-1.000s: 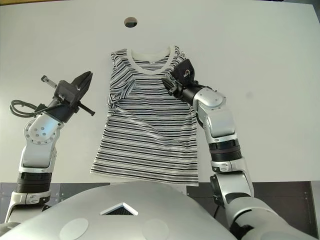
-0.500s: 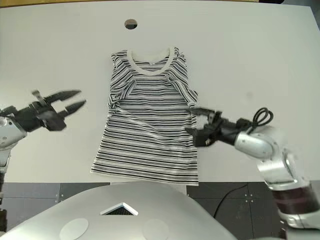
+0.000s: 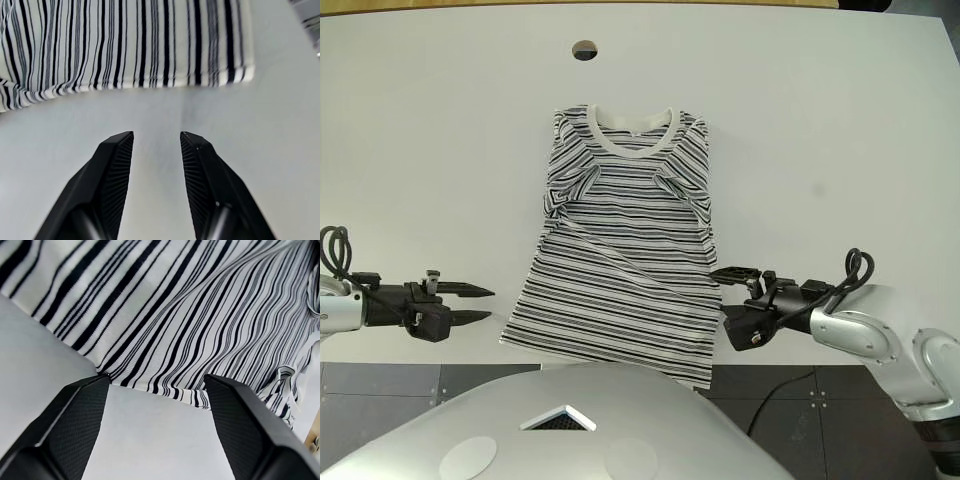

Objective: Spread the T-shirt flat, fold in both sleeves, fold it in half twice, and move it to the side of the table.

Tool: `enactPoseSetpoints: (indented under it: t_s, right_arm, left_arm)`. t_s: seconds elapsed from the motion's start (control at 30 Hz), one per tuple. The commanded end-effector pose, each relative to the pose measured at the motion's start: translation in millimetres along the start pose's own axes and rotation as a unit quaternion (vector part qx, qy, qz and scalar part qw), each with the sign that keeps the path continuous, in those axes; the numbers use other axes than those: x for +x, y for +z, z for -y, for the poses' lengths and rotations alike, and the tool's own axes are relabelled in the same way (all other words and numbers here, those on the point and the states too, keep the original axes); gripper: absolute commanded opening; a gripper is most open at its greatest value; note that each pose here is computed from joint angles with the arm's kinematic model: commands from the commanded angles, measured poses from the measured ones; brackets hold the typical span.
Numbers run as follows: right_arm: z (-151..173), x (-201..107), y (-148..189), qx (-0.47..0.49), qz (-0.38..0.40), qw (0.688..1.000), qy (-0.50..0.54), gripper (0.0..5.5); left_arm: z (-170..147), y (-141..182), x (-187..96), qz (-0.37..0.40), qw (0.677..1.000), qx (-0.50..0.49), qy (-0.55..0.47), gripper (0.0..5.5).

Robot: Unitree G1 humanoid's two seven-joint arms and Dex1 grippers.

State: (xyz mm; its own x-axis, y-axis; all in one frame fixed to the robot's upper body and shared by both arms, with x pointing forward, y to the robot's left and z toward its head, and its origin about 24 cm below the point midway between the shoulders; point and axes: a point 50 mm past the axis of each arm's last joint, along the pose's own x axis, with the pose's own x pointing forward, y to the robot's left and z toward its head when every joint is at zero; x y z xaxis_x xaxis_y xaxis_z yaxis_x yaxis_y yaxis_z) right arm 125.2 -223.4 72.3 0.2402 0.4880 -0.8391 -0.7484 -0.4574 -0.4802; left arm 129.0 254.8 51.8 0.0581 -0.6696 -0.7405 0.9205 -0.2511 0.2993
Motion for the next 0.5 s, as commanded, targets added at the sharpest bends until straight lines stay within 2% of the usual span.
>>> enactPoseSetpoints:
  t_s: [0.03, 0.13, 0.23, 0.5]
  right_arm:
    - [19, -4, -1, -0.001, 0.002, 0.999, -0.045, 3.51]
    - [35, -11, 1, 0.002, 0.014, 0.996, -0.091, 3.51]
    - [37, -19, -1, 0.006, 0.007, 0.996, -0.090, 3.51]
    - [-12, -17, 12, 0.042, 0.011, 0.996, 0.072, 3.51]
  left_arm:
    - [3, 4, 10, 0.018, 1.000, -0.006, -0.008, 1.75]
    - [6, 9, 18, 0.035, 0.999, -0.002, -0.017, 1.75]
    - [8, 13, 24, 0.046, 0.999, 0.001, -0.024, 1.75]
    - [9, 16, 31, 0.058, 0.998, 0.002, -0.021, 1.75]
